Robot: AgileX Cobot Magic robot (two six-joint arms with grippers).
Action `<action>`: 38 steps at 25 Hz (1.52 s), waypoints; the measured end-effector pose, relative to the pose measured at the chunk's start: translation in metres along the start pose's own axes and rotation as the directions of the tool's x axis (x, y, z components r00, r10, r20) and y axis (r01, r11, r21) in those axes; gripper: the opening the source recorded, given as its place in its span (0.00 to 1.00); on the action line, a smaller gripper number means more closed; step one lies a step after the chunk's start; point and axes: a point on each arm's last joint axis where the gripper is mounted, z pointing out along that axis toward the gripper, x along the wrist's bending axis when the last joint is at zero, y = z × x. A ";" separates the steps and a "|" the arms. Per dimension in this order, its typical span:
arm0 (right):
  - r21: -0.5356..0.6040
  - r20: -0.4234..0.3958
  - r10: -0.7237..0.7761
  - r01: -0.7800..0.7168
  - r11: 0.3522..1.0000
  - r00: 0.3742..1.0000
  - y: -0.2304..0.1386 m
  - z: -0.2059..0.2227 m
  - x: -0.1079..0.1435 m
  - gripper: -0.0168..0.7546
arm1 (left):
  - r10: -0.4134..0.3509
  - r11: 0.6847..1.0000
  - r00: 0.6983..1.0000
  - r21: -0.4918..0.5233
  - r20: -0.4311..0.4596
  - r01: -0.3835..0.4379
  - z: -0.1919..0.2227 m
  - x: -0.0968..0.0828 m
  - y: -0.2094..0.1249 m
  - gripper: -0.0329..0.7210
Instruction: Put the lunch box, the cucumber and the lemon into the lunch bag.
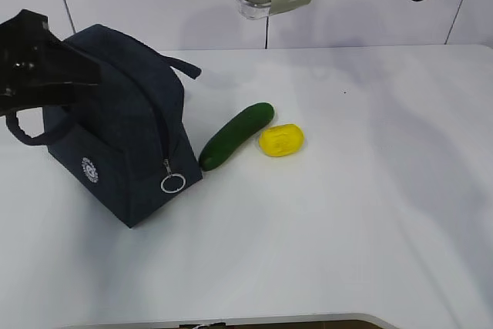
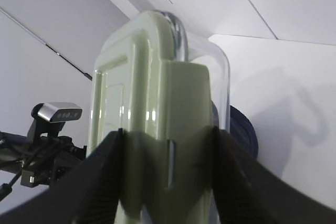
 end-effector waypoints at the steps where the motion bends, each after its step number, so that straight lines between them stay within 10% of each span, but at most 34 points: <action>1: 0.003 -0.001 -0.001 0.001 1.000 1.000 0.000 0.000 0.000 0.51 | -0.004 1.000 1.000 -0.006 -0.004 0.004 0.000 0.000 0.001 0.57; 17: 0.095 -0.043 -0.028 0.032 0.995 0.999 -0.013 0.026 0.015 0.51 | -0.050 0.999 0.998 0.000 -0.045 0.050 0.014 0.014 0.002 0.56; 25: 0.141 -0.104 -0.038 0.053 0.989 0.994 -0.023 0.053 0.035 0.51 | -0.052 0.999 0.998 0.004 -0.041 0.052 0.014 0.013 0.001 0.08; 38: 0.070 0.033 -0.133 0.131 0.989 0.991 -0.030 0.102 0.053 0.51 | -0.065 0.998 0.998 0.014 -0.015 0.065 0.013 0.010 0.000 0.05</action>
